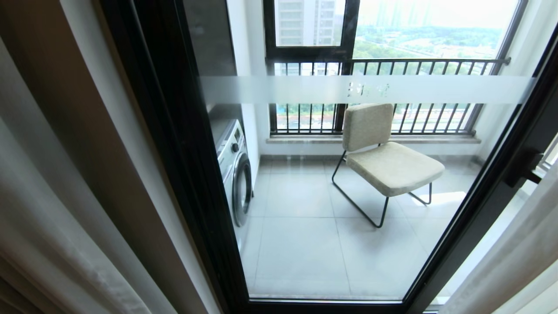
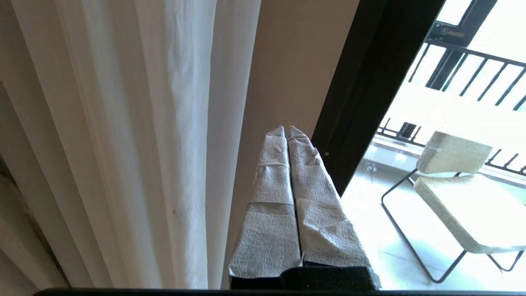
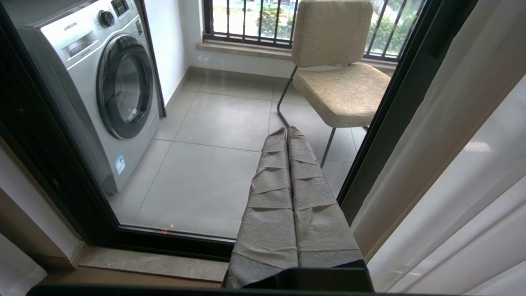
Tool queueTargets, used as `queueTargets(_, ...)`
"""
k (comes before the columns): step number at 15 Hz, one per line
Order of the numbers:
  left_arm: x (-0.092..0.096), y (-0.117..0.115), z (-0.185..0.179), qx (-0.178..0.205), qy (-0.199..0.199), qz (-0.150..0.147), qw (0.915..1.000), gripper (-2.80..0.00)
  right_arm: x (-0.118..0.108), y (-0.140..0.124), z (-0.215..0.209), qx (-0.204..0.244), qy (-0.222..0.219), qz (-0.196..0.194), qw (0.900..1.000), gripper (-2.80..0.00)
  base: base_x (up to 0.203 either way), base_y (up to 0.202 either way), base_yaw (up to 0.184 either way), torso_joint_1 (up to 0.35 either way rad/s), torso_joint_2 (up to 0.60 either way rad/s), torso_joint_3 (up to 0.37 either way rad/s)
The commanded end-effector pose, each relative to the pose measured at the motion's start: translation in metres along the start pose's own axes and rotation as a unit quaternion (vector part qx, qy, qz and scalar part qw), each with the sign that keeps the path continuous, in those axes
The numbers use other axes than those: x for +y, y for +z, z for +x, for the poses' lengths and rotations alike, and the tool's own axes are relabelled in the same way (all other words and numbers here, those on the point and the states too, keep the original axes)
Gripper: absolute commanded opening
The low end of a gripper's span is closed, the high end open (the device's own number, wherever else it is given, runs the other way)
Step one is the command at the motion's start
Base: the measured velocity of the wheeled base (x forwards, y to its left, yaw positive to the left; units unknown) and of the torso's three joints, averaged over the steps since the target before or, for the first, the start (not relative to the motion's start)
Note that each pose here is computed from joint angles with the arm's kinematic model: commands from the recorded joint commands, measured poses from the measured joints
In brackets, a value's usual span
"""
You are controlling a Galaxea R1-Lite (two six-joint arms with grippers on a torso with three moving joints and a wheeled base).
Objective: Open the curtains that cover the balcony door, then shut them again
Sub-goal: Pull the inner curtains open on both sides
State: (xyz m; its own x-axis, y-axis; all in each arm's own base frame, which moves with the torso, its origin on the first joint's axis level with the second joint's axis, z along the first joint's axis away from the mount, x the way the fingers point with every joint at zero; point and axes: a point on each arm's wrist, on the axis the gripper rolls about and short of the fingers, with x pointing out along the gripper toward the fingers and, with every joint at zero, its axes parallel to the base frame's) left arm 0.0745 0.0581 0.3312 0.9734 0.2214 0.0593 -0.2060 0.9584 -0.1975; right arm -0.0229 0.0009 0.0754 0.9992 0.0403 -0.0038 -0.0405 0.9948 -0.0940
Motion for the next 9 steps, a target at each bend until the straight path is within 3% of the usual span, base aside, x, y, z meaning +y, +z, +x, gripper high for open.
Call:
queueTargets(1,-0.002,-0.01,-0.007,0.005,-0.002,-0.003,1.0,-2.8,0.0,0.0,0.0,0.0,0.001,0.0,1.0,-2.8,0.0,0.0,0.0,0.0,0.0,0.0)
queueTargets(5,-0.005,-0.027,-0.013,0.022,-0.017,-0.011,0.9996,-2.8,0.0,0.0,0.0,0.0,0.001,0.0,1.0,-2.8,0.0,0.0,0.0,0.0,0.0,0.0)
queueTargets(7,-0.013,-0.031,-0.012,0.035,-0.064,-0.015,0.9972,-2.8,0.0,0.0,0.0,0.0,0.0,0.0,1.0,-2.8,0.0,0.0,0.0,0.0,0.0,0.0)
queueTargets(9,-0.025,-0.039,-0.009,0.065,-0.141,-0.023,0.9876,-2.8,0.0,0.0,0.0,0.0,0.001,0.0,1.0,-2.8,0.0,0.0,0.0,0.0,0.0,0.0)
